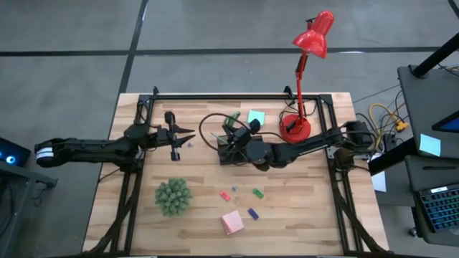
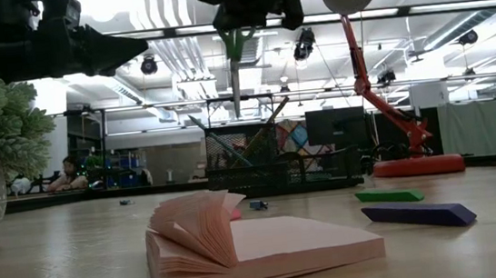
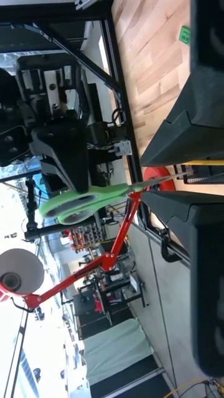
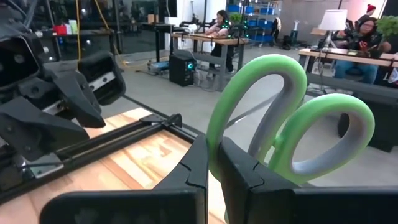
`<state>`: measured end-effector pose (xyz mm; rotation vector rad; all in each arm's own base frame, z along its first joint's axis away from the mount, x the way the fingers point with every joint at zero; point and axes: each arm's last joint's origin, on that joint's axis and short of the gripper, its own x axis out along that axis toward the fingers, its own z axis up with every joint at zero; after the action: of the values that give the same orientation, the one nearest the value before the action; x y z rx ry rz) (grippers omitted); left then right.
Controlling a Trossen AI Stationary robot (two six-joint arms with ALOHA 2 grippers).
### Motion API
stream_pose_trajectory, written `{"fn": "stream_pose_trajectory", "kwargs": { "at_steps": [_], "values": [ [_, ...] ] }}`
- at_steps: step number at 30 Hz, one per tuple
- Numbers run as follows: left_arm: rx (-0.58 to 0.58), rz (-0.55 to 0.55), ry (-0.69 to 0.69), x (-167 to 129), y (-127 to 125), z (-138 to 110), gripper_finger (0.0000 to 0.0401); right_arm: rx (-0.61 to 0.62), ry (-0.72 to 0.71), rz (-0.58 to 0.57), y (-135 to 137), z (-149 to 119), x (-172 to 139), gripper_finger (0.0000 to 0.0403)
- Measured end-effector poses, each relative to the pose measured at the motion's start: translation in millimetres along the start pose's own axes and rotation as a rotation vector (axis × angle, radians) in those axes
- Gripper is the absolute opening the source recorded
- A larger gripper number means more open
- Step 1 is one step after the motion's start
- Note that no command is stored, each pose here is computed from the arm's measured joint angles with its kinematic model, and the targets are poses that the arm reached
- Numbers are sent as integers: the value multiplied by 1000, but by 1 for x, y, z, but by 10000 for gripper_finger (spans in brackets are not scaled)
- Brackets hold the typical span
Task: Pick and place office supplies into organizer
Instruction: Put the green scissors into the black desk organizer
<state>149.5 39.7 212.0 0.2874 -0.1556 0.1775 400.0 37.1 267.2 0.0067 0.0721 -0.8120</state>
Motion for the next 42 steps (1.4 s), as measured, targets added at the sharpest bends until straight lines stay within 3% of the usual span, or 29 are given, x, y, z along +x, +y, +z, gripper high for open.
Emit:
{"fn": "stream_pose_trajectory", "kwargs": {
  "at_steps": [42],
  "values": [
    [-1, -1, 1, 0, 0, 0, 59, 78, 40, -105, -2, -47, 8, 13]
  ]
}}
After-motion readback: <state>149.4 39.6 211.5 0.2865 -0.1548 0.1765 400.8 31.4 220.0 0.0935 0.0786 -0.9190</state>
